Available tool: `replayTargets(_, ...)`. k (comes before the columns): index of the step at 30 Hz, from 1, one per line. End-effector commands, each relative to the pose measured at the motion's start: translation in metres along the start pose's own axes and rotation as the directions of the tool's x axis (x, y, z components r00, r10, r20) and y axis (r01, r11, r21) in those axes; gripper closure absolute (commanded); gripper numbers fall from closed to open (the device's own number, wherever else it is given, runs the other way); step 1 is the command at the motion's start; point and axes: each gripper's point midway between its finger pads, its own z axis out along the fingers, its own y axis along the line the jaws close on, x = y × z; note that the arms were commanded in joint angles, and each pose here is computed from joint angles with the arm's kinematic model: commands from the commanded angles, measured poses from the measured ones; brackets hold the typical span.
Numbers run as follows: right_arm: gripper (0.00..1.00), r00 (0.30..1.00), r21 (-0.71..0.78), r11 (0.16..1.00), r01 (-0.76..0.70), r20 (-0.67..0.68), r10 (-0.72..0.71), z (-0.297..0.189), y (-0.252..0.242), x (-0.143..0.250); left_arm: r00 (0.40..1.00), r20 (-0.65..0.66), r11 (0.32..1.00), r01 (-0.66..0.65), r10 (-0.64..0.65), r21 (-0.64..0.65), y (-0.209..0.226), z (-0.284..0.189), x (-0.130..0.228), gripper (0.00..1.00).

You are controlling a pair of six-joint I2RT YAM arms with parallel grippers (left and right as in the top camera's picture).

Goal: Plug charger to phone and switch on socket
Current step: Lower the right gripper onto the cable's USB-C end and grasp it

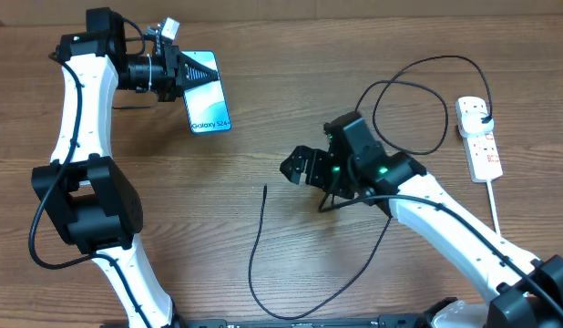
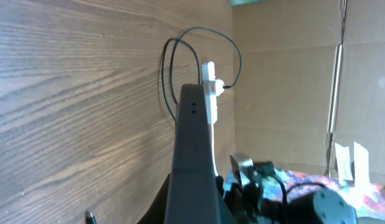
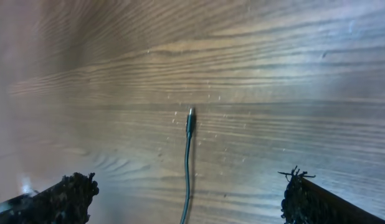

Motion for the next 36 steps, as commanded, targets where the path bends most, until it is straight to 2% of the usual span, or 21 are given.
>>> replayTargets(1, 0.0, 0.995, 0.102, 0.994, 0.036, 0.093, -0.046, 0.0, -0.004, -0.008, 0.999, 0.028, 0.998, -0.044, 0.042, 0.047, -0.01, -0.009, -0.005, 0.96)
replayTargets(21, 0.01, 0.983, 0.257, 0.951, 0.17, -0.113, -0.145, 0.082, 0.016, 0.034, 0.997, 0.055, 0.997, -0.059, 0.056, 0.045, -0.009, -0.013, -0.014, 0.95)
replayTargets(29, 0.11, 0.985, 0.295, 0.944, 0.151, -0.123, -0.119, 0.092, 0.015, 0.044, 0.997, 0.055, 0.997, -0.059, 0.057, 0.045, -0.009, -0.013, -0.014, 0.96)
replayTargets(36, 0.12, 0.982, 0.312, 0.935, 0.168, -0.136, -0.131, 0.105, 0.012, 0.05, 0.997, 0.055, 0.997, -0.06, 0.057, 0.045, -0.009, -0.013, -0.014, 0.96)
